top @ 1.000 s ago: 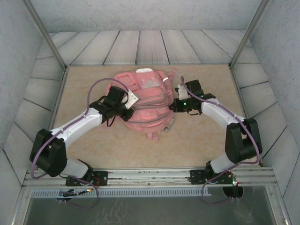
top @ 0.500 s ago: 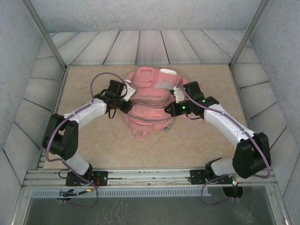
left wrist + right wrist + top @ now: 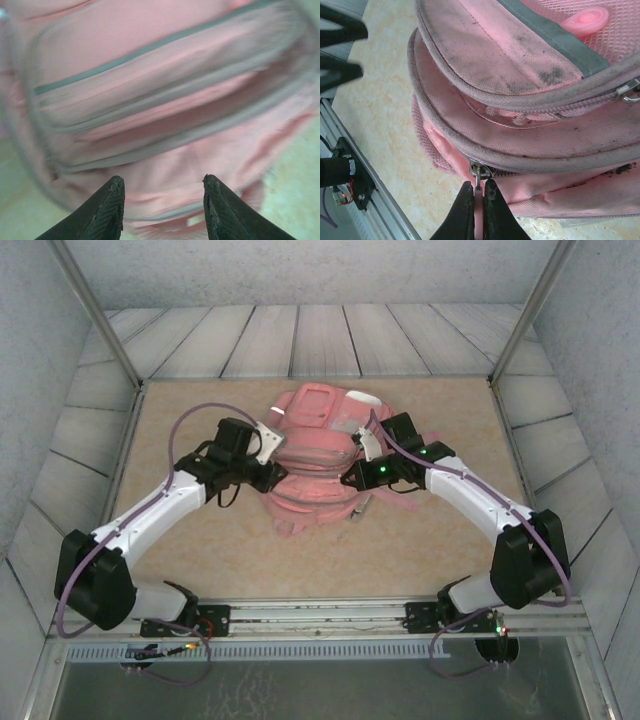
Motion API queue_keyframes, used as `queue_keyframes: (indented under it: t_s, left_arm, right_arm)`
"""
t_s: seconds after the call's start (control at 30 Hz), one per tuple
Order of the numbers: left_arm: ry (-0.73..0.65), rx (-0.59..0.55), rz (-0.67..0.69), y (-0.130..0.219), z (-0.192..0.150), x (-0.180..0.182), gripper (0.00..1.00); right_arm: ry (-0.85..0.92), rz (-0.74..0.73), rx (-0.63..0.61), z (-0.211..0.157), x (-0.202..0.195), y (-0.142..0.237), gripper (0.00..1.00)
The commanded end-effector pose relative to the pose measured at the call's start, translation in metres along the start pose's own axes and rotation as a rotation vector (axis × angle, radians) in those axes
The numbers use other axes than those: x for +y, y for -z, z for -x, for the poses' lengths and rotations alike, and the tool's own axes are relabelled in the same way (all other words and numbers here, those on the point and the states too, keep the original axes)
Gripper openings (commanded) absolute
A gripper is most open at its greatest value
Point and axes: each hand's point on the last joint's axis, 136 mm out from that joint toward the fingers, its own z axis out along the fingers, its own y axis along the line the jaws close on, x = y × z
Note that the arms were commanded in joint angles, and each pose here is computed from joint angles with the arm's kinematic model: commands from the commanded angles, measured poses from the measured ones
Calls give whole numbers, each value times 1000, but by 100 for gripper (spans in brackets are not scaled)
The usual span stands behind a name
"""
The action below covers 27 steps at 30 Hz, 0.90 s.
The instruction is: Pack the student bag
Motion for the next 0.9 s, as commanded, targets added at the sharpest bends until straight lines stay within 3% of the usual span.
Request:
queue_keyframes:
  t_s: [0.0, 0.13, 0.43, 0.73, 0.87]
  left_arm:
    - [-126, 9, -119, -7, -1, -35, 45]
    - [-211, -11, -195, -15, 17, -52, 39]
    - [-322, -38, -209, -35, 41, -54, 41]
    - [-378, 49, -234, -56, 27, -64, 40]
    - [-372, 59, -239, -62, 23, -64, 31]
  right_arm:
    - [32, 70, -48, 18, 20, 6, 0]
    - [47, 85, -43, 16, 24, 6, 0]
    - [75, 119, -34, 8, 34, 8, 0]
    - [85, 137, -44, 9, 40, 11, 0]
    - [90, 138, -51, 10, 41, 13, 0]
